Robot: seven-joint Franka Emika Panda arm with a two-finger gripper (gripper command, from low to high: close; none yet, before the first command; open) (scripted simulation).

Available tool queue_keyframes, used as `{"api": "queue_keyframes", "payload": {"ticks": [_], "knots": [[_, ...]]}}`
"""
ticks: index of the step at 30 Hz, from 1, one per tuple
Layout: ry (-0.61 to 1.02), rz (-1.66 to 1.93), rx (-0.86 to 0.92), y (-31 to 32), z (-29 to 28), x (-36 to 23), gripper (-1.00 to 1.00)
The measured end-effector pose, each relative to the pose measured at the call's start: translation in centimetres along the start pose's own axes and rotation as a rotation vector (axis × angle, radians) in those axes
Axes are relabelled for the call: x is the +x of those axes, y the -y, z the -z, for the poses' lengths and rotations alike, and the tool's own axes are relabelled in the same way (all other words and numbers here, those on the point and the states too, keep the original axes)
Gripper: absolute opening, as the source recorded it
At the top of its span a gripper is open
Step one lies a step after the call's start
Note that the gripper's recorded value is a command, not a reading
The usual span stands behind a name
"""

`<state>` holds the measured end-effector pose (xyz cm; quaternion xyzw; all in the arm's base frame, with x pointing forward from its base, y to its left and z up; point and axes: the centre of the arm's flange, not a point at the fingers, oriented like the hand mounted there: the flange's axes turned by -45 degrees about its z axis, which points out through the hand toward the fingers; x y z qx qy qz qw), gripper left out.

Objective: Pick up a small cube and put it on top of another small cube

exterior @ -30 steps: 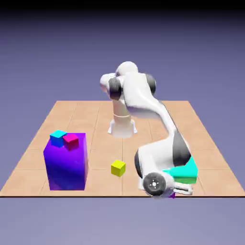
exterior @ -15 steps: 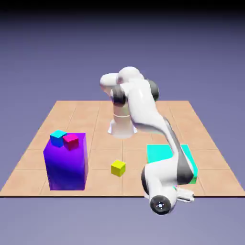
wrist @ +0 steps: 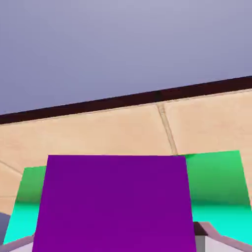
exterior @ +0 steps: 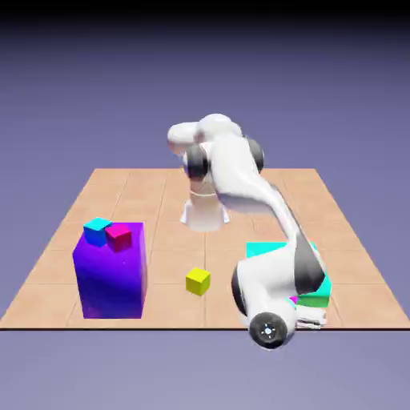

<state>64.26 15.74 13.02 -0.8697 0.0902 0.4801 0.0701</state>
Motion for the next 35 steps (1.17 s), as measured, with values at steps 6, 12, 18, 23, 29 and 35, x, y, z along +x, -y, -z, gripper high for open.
{"api": "queue_keyframes", "payload": {"ticks": [6,12,18,23,29,35], "knots": [[0.019,0.020,-0.123,-4.2,-2.8,0.0,-1.00],[0.034,0.043,-0.190,-9.8,-3.7,-1.9,-1.00],[0.041,0.078,-0.204,-16.0,-3.7,-5.8,-1.00],[0.053,0.079,-0.203,-19.9,-4.2,-8.4,-1.00],[0.117,0.058,-0.177,-21.9,-7.4,-6.5,-1.00],[0.139,0.059,-0.172,-22.4,-9.6,-5.7,-1.00]]}}
